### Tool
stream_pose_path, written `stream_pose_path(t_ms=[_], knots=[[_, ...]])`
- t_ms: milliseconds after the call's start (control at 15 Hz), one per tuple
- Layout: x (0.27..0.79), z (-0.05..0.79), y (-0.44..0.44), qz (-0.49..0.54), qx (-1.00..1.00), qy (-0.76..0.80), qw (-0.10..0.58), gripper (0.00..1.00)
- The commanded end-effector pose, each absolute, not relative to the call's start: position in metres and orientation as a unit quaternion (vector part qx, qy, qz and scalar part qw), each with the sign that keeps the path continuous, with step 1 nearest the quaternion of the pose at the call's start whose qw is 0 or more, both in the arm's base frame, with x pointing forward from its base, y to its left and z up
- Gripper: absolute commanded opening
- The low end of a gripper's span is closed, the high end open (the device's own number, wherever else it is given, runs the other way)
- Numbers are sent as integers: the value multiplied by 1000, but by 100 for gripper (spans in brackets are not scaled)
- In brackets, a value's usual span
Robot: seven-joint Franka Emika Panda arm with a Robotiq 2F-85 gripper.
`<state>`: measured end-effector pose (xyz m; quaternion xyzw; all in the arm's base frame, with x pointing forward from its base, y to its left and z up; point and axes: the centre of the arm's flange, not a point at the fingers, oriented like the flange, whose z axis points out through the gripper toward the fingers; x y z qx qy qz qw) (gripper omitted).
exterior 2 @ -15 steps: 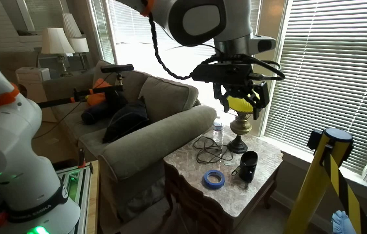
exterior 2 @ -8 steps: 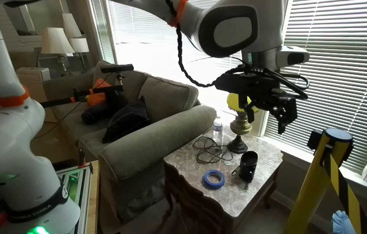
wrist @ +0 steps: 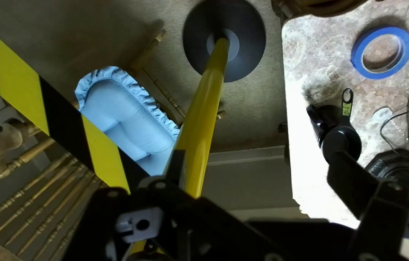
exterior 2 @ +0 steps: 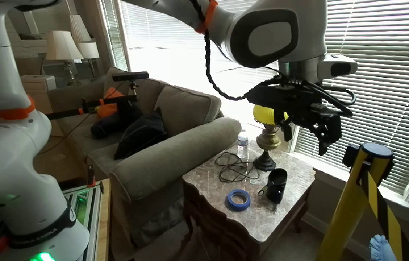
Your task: Unlatch the striped rope from the yellow pole on the left
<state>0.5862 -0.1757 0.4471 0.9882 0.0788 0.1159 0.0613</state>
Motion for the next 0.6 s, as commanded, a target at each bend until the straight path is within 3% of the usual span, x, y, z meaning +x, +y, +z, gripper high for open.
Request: stream_pose_path(t_ms=[0,533], knots=[[600,447,-189,126,988,74,47,100],[662,439,-248,143,985,71,60,100]])
